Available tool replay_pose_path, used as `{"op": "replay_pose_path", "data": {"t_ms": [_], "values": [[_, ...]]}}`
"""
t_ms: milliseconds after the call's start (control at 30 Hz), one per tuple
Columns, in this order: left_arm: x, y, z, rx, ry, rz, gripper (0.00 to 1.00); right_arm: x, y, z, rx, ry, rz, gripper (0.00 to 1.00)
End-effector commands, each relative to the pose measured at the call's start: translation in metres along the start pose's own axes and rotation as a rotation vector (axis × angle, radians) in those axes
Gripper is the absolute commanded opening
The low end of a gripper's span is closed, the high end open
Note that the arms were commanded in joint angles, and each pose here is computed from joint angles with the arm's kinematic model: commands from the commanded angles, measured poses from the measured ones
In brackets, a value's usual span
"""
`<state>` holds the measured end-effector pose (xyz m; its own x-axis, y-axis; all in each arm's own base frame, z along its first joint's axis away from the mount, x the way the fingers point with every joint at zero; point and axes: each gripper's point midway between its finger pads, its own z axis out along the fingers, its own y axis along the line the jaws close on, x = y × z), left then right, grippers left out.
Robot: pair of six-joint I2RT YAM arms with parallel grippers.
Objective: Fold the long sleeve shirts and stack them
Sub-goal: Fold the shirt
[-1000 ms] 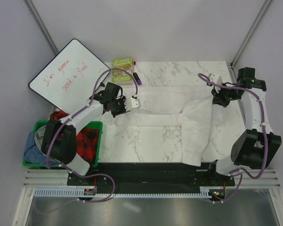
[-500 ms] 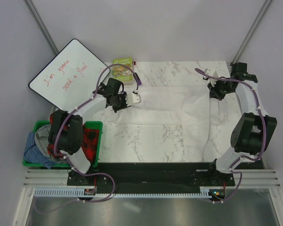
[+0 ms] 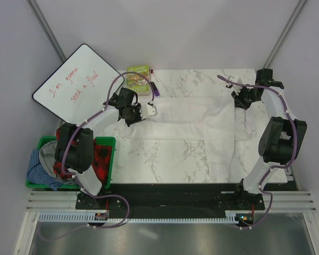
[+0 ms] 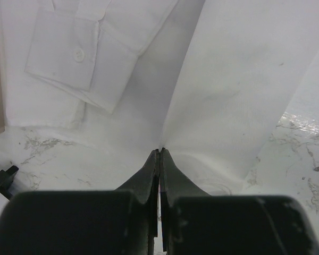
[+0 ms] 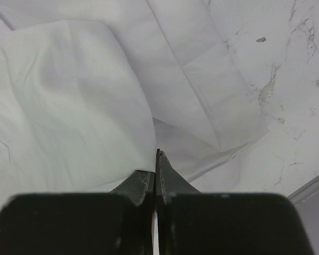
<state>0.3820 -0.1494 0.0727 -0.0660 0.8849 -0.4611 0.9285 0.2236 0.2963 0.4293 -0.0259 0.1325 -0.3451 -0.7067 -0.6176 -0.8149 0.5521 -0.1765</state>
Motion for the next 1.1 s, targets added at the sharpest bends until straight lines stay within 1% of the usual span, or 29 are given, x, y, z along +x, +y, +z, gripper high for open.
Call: {"op": "replay_pose_path", "data": {"t_ms": [0, 67, 100, 133, 167, 200, 233, 267, 300, 333, 367, 400, 467, 500, 533, 567, 600, 633, 700, 733, 867, 933, 967, 1033, 1067], "values": [[-0.012, 0.021, -0.001, -0.04, -0.035, 0.05, 0.02, -0.01, -0.018, 0.003, 0.043, -0.01, -0.032, 0.02], [-0.012, 0.022, 0.0, -0.039, -0.037, 0.049, 0.02, -0.008, -0.023, 0.005, 0.053, 0.002, -0.005, 0.09], [-0.009, 0.021, 0.003, -0.033, -0.028, 0.044, 0.02, -0.004, -0.024, 0.011, 0.047, 0.012, 0.023, 0.17], [-0.008, 0.021, 0.003, -0.035, -0.024, 0.038, 0.02, 0.001, -0.023, 0.01, 0.042, 0.044, 0.065, 0.25], [-0.008, 0.022, 0.003, -0.038, -0.024, 0.03, 0.03, -0.003, -0.03, 0.005, 0.058, 0.055, 0.103, 0.33], [-0.006, 0.024, 0.002, -0.042, -0.023, 0.016, 0.08, 0.005, -0.029, 0.007, 0.044, 0.083, 0.145, 0.5], [-0.005, 0.024, 0.002, -0.042, -0.025, -0.015, 0.11, 0.016, -0.024, -0.003, 0.019, 0.113, 0.213, 0.6], [-0.007, 0.029, 0.0, -0.05, -0.031, -0.034, 0.14, 0.005, -0.033, -0.016, 0.02, 0.072, 0.248, 0.73], [-0.003, 0.033, -0.003, -0.058, -0.035, -0.063, 0.2, 0.011, -0.033, -0.022, -0.005, 0.064, 0.297, 0.95], [-0.004, 0.031, -0.005, -0.044, -0.049, -0.101, 0.23, 0.025, -0.027, -0.039, -0.036, 0.074, 0.384, 0.97], [-0.005, 0.033, -0.007, -0.046, -0.057, -0.121, 0.27, 0.021, -0.032, -0.05, -0.038, 0.04, 0.415, 0.98], [-0.003, 0.035, -0.011, -0.046, -0.063, -0.148, 0.32, 0.034, -0.024, -0.064, -0.061, 0.053, 0.485, 0.97], [-0.005, 0.032, -0.017, -0.028, -0.081, -0.215, 0.39, 0.044, -0.012, -0.073, -0.084, 0.068, 0.548, 0.95], [-0.004, 0.032, -0.02, -0.023, -0.085, -0.242, 0.45, 0.052, -0.003, -0.077, -0.104, 0.08, 0.585, 0.93], [-0.008, 0.031, -0.025, -0.013, -0.103, -0.276, 0.47, 0.059, 0.01, -0.073, -0.142, 0.088, 0.618, 0.91], [-0.008, 0.03, -0.027, -0.009, -0.11, -0.301, 0.52, 0.06, 0.017, -0.076, -0.148, 0.084, 0.632, 0.91], [-0.006, 0.03, -0.031, -0.006, -0.118, -0.339, 0.55, 0.062, 0.023, -0.076, -0.158, 0.086, 0.649, 0.9], [-0.007, 0.027, -0.034, 0.004, -0.132, -0.353, 0.55, 0.067, 0.034, -0.072, -0.19, 0.092, 0.67, 0.89], [-0.004, 0.02, -0.035, 0.027, -0.136, -0.389, 0.57, 0.069, 0.04, -0.07, -0.189, 0.09, 0.673, 0.85], [0.0, 0.013, -0.035, 0.038, -0.132, -0.403, 0.57, 0.074, 0.048, -0.065, -0.207, 0.101, 0.699, 0.84], [0.008, -0.003, -0.033, 0.079, -0.116, -0.463, 0.59, 0.086, 0.059, -0.051, -0.234, 0.12, 0.768, 0.74], [0.013, -0.008, -0.031, 0.092, -0.107, -0.5, 0.59, 0.093, 0.063, -0.044, -0.23, 0.137, 0.793, 0.72], [0.017, -0.009, -0.029, 0.096, -0.099, -0.514, 0.66, 0.095, 0.064, -0.042, -0.227, 0.139, 0.793, 0.69], [0.022, -0.013, -0.028, 0.108, -0.088, -0.548, 0.67, 0.101, 0.067, -0.038, -0.226, 0.148, 0.793, 0.65], [0.024, -0.013, -0.028, 0.108, -0.083, -0.556, 0.67, 0.102, 0.068, -0.037, -0.227, 0.151, 0.793, 0.6]]}}
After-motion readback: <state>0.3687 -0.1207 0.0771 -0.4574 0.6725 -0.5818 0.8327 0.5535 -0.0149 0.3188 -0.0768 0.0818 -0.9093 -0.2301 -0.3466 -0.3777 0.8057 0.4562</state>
